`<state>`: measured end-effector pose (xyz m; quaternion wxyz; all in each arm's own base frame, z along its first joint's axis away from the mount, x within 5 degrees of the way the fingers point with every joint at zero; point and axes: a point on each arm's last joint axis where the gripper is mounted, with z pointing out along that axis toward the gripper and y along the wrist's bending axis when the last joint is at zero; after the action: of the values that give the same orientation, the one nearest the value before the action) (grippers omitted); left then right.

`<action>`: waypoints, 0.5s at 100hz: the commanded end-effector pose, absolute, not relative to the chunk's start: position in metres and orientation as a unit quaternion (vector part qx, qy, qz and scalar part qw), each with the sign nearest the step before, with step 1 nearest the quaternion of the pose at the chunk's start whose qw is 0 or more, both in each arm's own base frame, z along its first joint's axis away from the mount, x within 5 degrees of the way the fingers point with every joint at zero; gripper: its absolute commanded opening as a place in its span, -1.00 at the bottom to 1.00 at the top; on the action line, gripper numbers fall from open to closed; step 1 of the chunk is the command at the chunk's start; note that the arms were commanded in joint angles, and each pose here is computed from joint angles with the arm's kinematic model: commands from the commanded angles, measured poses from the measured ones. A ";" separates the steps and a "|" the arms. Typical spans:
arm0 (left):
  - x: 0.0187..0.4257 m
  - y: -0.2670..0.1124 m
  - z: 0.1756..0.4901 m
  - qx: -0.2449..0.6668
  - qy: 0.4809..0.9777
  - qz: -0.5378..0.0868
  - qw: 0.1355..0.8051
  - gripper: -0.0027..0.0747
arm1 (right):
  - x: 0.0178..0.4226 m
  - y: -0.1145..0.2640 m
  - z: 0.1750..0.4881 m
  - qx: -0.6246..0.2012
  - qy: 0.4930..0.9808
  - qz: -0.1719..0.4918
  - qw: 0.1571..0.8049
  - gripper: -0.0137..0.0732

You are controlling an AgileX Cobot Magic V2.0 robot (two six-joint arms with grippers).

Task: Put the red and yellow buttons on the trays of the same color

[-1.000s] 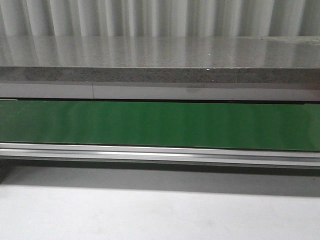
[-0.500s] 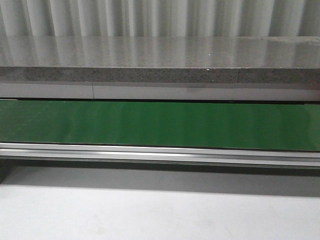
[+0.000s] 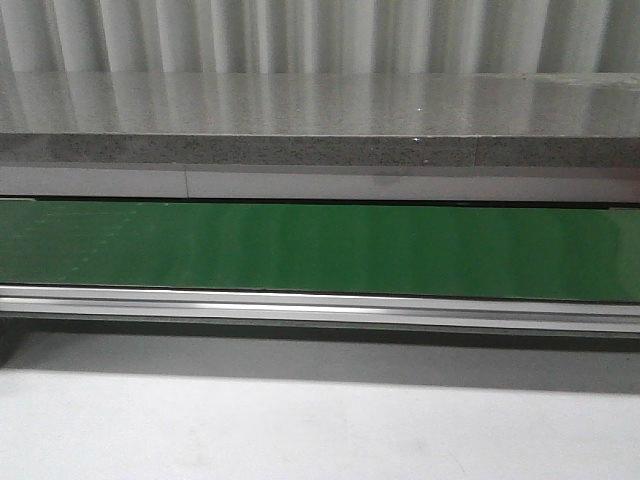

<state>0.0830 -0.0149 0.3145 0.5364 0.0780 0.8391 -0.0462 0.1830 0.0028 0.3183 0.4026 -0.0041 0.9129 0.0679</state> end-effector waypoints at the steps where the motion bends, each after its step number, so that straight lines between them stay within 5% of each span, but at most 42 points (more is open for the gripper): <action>1: 0.085 -0.016 0.328 0.075 0.815 -0.055 0.573 -0.98 | 0.170 0.007 0.332 -0.031 0.883 0.055 0.465 -0.84; 50: 0.085 -0.016 0.327 0.075 0.817 -0.056 0.569 -0.98 | 0.066 0.013 0.303 -0.058 0.815 0.040 0.575 -0.84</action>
<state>0.0830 -0.0149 0.3145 0.5364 0.0780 0.8391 -0.0462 0.0757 0.0128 0.2937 0.5310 -0.0564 0.8442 0.0462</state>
